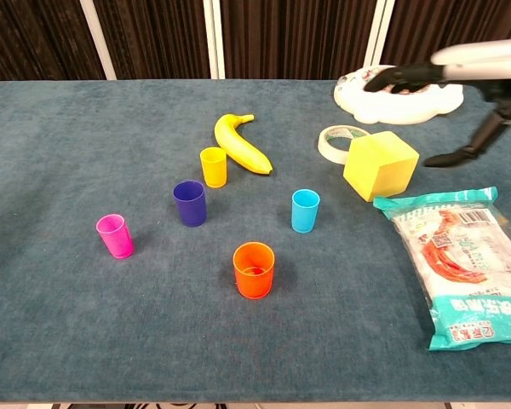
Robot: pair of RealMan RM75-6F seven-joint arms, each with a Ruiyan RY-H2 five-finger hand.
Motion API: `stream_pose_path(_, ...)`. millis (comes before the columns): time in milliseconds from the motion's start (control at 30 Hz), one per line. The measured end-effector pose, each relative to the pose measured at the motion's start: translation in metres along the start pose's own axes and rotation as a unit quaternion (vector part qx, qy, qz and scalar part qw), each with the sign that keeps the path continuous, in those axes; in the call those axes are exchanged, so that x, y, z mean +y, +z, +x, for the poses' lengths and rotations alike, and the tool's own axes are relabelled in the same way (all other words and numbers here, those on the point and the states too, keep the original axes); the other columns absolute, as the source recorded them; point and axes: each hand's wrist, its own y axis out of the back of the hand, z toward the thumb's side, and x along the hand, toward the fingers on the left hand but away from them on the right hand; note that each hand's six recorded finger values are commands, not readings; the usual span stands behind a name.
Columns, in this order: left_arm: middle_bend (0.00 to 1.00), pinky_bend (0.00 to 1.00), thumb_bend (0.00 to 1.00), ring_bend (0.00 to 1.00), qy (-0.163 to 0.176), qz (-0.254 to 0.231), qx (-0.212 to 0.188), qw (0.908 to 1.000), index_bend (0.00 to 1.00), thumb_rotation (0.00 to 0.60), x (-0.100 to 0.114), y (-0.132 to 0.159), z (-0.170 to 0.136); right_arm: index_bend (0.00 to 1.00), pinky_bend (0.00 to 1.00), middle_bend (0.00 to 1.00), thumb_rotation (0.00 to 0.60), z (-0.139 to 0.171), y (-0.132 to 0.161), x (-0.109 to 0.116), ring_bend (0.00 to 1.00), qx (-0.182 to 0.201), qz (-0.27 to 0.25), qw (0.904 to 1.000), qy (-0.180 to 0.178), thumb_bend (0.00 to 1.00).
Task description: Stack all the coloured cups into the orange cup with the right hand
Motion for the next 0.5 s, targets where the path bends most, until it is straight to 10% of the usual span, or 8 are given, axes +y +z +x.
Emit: stream_pose_path(500,0.0,0.05,0.0,0.0,-0.003,-0.002,0.003,1.0,0.0,0.6,-0.001,-0.003,0.002,0.0,0.0,0.0,0.6,-0.088,0.1,-0.017,0.0,0.061,-0.016,0.9975,0.031,0.32)
